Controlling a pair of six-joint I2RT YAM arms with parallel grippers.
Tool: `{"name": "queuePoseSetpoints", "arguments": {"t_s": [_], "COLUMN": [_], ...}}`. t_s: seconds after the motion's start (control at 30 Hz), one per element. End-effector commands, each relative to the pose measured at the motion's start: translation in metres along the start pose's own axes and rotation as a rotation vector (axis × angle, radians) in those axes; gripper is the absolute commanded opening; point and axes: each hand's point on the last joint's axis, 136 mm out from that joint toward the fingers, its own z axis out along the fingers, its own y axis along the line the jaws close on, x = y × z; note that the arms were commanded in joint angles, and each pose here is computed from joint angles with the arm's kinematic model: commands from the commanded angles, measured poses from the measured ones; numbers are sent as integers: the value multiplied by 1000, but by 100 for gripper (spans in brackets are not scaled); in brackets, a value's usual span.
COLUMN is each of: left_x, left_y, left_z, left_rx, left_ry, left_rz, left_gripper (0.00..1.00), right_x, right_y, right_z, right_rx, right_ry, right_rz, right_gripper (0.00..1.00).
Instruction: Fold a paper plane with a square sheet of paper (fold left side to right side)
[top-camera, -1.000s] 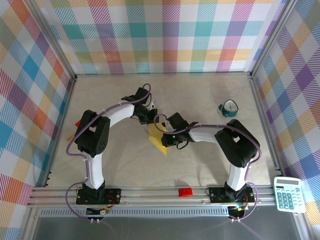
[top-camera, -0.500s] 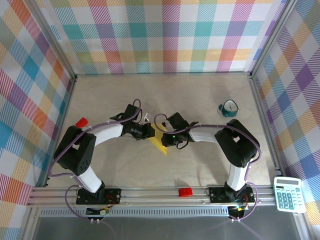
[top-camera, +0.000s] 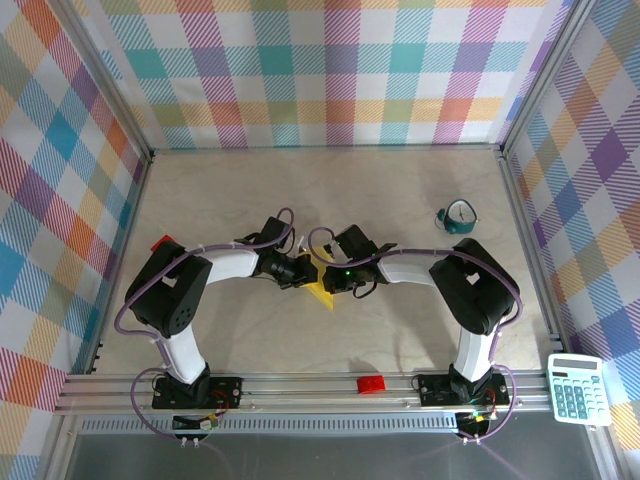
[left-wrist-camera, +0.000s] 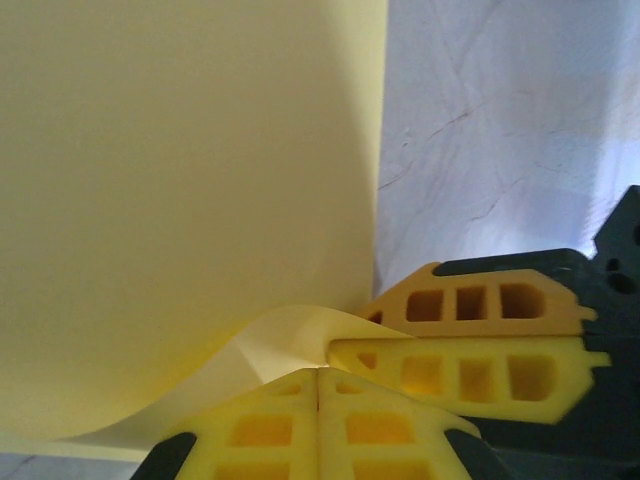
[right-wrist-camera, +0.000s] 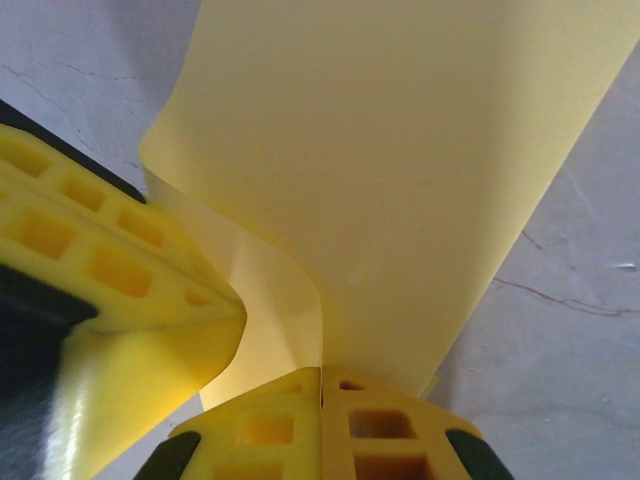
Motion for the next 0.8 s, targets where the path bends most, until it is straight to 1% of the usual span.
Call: {"name": "queuePoseSetpoints", "arguments": {"t_s": [0.0,0.53,0.77], "left_x": [2,12,19], "left_y": [2,25,42], "left_z": [4,11,13], "left_rx": [-16,-87,-146], "left_ry": [14,28,42], "left_rz": [-1,-25,-40], "left_gripper": [6,4,2], "right_x": [33,35,28], "right_y": [-29,-32,-30], "right_z": [14,14,11], "right_rx": [98,111,89], "right_ry": [116,124,103], "right_rz": [53,53,65], "right_gripper": [0,0,0]}}
